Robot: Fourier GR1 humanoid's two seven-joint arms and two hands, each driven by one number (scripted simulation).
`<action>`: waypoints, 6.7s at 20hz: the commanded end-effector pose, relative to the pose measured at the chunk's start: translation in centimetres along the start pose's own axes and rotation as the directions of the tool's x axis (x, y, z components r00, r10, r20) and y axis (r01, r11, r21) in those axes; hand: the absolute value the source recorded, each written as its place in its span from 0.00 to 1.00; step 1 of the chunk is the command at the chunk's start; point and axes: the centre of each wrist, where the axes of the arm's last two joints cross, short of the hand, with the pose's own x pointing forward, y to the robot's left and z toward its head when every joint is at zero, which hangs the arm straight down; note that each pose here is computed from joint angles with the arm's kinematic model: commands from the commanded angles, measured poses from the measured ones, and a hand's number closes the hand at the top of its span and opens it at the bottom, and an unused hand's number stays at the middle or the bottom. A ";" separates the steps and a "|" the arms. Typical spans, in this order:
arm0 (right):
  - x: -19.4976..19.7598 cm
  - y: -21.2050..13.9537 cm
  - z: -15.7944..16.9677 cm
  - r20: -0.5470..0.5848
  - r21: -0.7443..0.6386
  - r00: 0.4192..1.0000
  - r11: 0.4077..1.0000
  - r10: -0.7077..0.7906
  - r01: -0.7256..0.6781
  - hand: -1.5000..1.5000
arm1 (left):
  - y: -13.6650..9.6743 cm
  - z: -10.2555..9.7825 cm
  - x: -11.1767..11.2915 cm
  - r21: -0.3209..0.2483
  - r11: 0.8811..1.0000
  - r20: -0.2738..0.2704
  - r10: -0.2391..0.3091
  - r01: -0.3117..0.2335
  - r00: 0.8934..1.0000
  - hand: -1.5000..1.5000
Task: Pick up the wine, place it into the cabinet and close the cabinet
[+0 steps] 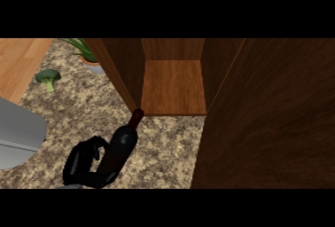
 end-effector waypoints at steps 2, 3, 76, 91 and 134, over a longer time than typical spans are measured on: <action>0.7 -0.1 0.0 -0.012 0.071 0.999 0.996 -0.044 0.044 0.00 | -1.8 -1.7 -0.7 0.028 0.998 0.108 -0.061 0.058 0.992 1.00; 0.4 -0.1 2.9 -0.016 0.082 0.999 0.996 -0.033 0.035 0.00 | -4.6 -4.9 0.9 0.034 0.996 0.116 -0.089 0.086 0.989 1.00; -0.8 -0.6 0.8 -0.022 0.086 0.998 0.995 -0.054 0.056 0.00 | -18.1 -20.4 7.5 0.077 0.949 0.108 -0.312 0.305 0.944 1.00; -0.3 -2.0 0.5 -0.013 0.088 0.998 0.995 -0.056 0.057 0.00 | -16.8 -22.0 6.7 0.217 0.955 0.132 -0.236 0.204 0.963 1.00; -1.6 -0.1 -2.0 0.017 0.141 0.994 0.984 -0.108 0.105 0.00 | -14.7 -23.4 6.3 0.339 0.927 -0.066 -0.146 0.160 0.987 1.00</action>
